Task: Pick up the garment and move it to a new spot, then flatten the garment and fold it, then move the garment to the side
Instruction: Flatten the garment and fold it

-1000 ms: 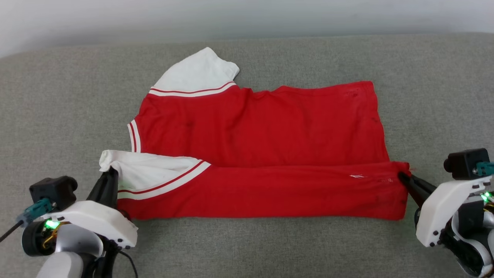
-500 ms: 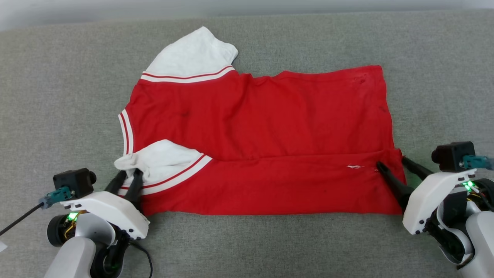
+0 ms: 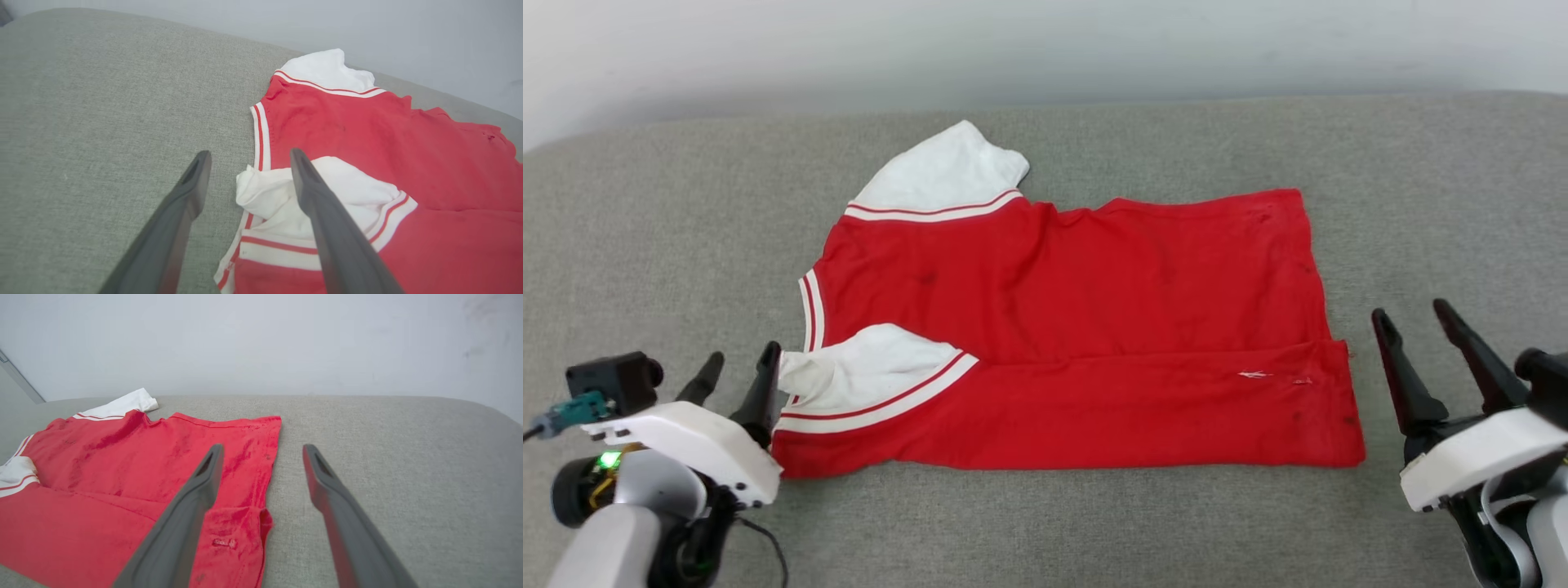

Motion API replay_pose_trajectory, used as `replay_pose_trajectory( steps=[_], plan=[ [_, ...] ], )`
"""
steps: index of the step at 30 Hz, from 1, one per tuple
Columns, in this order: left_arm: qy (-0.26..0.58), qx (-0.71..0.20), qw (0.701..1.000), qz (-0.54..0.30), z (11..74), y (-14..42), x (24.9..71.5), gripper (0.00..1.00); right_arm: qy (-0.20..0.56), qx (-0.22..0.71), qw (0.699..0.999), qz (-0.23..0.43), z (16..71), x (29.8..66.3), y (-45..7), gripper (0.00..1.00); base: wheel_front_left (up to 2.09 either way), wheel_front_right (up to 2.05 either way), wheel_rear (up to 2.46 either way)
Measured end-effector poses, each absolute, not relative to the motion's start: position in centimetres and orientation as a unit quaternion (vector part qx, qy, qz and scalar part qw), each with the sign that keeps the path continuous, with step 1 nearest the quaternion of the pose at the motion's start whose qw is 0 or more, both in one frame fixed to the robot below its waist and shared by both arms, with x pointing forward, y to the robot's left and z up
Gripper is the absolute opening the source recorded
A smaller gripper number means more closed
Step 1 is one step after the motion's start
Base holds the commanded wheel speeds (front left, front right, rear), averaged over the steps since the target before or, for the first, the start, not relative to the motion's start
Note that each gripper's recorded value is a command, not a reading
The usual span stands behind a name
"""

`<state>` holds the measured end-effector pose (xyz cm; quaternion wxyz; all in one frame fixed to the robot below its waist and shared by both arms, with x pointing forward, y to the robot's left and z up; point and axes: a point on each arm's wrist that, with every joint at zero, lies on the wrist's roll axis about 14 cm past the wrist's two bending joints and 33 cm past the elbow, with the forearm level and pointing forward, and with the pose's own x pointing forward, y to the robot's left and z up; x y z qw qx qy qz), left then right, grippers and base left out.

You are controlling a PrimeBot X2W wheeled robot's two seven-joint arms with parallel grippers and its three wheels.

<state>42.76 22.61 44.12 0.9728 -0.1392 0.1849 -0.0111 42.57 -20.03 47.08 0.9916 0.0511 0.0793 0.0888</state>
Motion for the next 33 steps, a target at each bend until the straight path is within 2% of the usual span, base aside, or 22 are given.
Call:
replay_pose_trajectory(
  steps=[5, 8, 14, 19, 26, 27, 29, 30, 33],
  plan=[
    [0.202, -0.109, 0.972, -0.042, 46.1, 22.8, 42.7, 1.00, 0.027, 0.039, 0.996, 0.072, 49.8, 41.1, -20.5, 1.00, 0.00, 0.00, 0.00],
    [0.246, -0.086, 0.963, -0.071, 46.0, 22.6, 42.3, 1.00, 0.020, 0.038, 0.997, 0.066, 50.4, 40.1, -20.3, 1.00, 0.00, 0.00, 0.00],
    [0.363, -0.059, 0.924, -0.102, 43.7, 22.4, 40.4, 1.00, 0.019, 0.040, 0.998, 0.055, 51.2, 38.9, -20.4, 1.00, 0.00, 0.00, 0.00],
    [0.451, -0.076, 0.884, -0.100, 40.4, 22.1, 38.5, 1.00, 0.021, 0.044, 0.998, 0.047, 51.2, 38.7, -20.5, 1.00, 0.00, 0.00, 0.00],
    [0.509, -0.101, 0.850, -0.092, 37.1, 21.2, 37.5, 1.00, 0.043, 0.058, 0.997, 0.034, 49.9, 38.6, -21.1, 1.00, 0.00, 0.00, 0.00],
    [0.512, -0.105, 0.848, -0.094, 36.9, 21.1, 37.5, 0.66, 0.046, 0.059, 0.997, 0.030, 49.8, 38.6, -21.3, 1.00, 0.00, 0.00, 0.00],
    [0.511, -0.112, 0.847, -0.097, 36.6, 20.8, 37.6, 0.08, 0.050, 0.059, 0.997, 0.026, 49.6, 38.6, -21.7, 1.00, 0.00, 0.00, 0.00],
    [0.508, -0.116, 0.848, -0.096, 36.5, 20.8, 37.7, 0.00, 0.055, 0.058, 0.997, 0.025, 49.5, 38.6, -21.8, 1.00, 0.00, 0.00, 0.00],
    [0.488, -0.128, 0.858, -0.100, 36.8, 20.4, 38.1, 0.00, 0.065, 0.057, 0.996, 0.022, 49.3, 38.6, -22.4, 1.00, 0.00, 0.00, 0.00]
  ],
)
